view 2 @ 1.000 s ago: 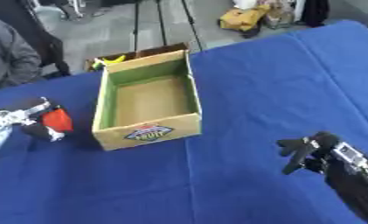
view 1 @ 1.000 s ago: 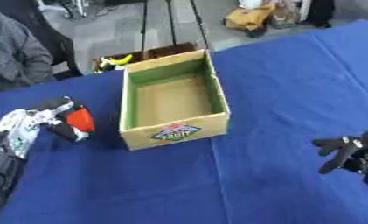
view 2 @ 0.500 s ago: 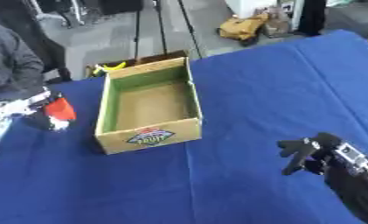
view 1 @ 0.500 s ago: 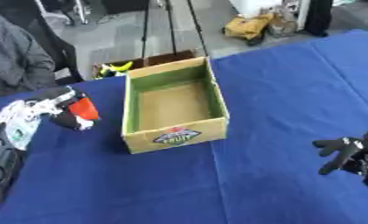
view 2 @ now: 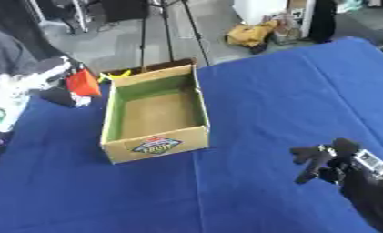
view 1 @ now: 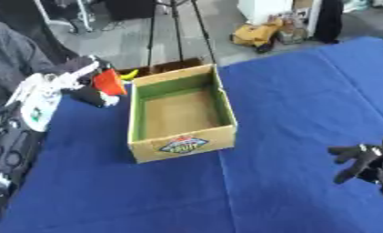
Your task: Pick up objects on the table and place them in the box.
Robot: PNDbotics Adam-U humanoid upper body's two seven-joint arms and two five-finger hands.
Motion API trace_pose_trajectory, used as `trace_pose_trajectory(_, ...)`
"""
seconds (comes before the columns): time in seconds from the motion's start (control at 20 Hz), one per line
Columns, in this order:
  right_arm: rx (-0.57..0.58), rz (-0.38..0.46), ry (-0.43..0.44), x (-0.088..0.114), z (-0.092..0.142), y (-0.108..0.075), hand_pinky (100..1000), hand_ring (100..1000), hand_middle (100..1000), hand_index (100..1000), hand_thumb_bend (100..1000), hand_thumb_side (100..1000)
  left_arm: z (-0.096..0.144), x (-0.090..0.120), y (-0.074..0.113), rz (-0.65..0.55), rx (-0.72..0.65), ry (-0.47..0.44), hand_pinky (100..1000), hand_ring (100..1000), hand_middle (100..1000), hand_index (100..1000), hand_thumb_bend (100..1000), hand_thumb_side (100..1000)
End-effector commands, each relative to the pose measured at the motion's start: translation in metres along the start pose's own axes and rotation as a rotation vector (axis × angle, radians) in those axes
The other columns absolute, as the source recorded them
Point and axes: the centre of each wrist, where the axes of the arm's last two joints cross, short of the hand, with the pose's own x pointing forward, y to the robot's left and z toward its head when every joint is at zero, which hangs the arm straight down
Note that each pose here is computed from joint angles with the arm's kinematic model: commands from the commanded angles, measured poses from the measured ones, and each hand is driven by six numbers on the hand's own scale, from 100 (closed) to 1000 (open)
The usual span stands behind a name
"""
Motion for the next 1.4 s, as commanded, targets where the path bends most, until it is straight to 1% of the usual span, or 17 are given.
trace_pose_trajectory(0.05,0.016,0.014,-0.023,0.008,-0.003,-0.002,599,893,623,544,100,1000,-0.01,0.019,0.006,-0.049,0.039,-0.028,309,378,543,651,100,385)
trace_pose_trajectory(0.25,0.022,0.016,-0.03,0.009,-0.004,-0.002,599,893,623,544,100,1000,-0.019,0.031,-0.018,-0.064,0.019,-0.029,321,388,550,654,100,375)
trace_pose_trajectory(0.3,0.022,0.017,-0.031,0.009,-0.005,-0.002,599,894,623,544,100,1000,-0.021,0.033,-0.024,-0.066,0.022,-0.029,349,414,569,670,100,373)
trace_pose_trajectory(0.45,0.024,0.019,-0.033,0.01,-0.005,-0.002,599,894,623,544,100,1000,-0.023,0.038,-0.036,-0.082,0.044,-0.03,409,462,597,692,100,303)
trace_pose_trajectory(0.6,0.023,0.021,-0.034,0.01,-0.005,-0.002,599,894,623,544,100,1000,-0.025,0.043,-0.047,-0.089,0.069,-0.042,536,551,656,753,100,170)
trace_pose_trajectory(0.65,0.023,0.021,-0.033,0.01,-0.005,-0.002,599,894,623,544,100,1000,-0.026,0.044,-0.053,-0.094,0.066,-0.05,561,568,670,763,100,156)
trace_pose_trajectory(0.7,0.023,0.021,-0.033,0.01,-0.005,-0.002,599,894,623,544,100,1000,-0.027,0.045,-0.057,-0.102,0.062,-0.06,618,618,702,783,159,291)
trace_pose_trajectory(0.75,0.023,0.021,-0.033,0.01,-0.006,-0.002,599,894,623,544,100,1000,-0.028,0.045,-0.061,-0.111,0.059,-0.068,630,632,709,786,205,321)
trace_pose_trajectory(0.8,0.024,0.021,-0.033,0.01,-0.006,-0.002,599,895,623,544,100,1000,-0.028,0.046,-0.063,-0.124,0.059,-0.076,697,723,737,799,414,521)
trace_pose_trajectory(0.85,0.024,0.021,-0.033,0.01,-0.006,-0.002,599,895,623,544,100,1000,-0.028,0.046,-0.063,-0.14,0.065,-0.082,715,740,743,802,459,567)
trace_pose_trajectory(0.9,0.022,0.02,-0.033,0.009,-0.005,-0.002,599,894,623,543,100,1000,-0.028,0.046,-0.062,-0.152,0.08,-0.089,766,775,758,807,627,714)
trace_pose_trajectory(1.0,0.019,0.02,-0.031,0.009,-0.005,-0.002,599,895,623,543,100,1000,-0.026,0.046,-0.057,-0.168,0.122,-0.105,819,806,778,813,743,835)
trace_pose_trajectory(1.1,0.018,0.018,-0.031,0.009,-0.005,-0.002,599,895,623,544,100,1000,-0.025,0.047,-0.053,-0.173,0.165,-0.124,863,829,797,823,738,909)
trace_pose_trajectory(1.15,0.018,0.017,-0.031,0.009,-0.005,-0.002,599,895,623,544,100,1000,-0.024,0.048,-0.052,-0.172,0.185,-0.134,884,836,804,825,741,918)
trace_pose_trajectory(1.25,0.017,0.016,-0.031,0.008,-0.005,-0.002,599,895,623,544,100,1000,-0.023,0.049,-0.051,-0.167,0.222,-0.153,913,852,823,836,699,948)
trace_pose_trajectory(1.35,0.016,0.014,-0.032,0.009,-0.005,-0.002,600,895,623,544,100,1000,-0.022,0.05,-0.049,-0.166,0.248,-0.167,939,868,841,849,610,981)
trace_pose_trajectory(1.4,0.015,0.014,-0.033,0.009,-0.004,-0.002,600,895,623,544,100,1000,-0.022,0.05,-0.048,-0.162,0.265,-0.173,931,863,838,848,594,963)
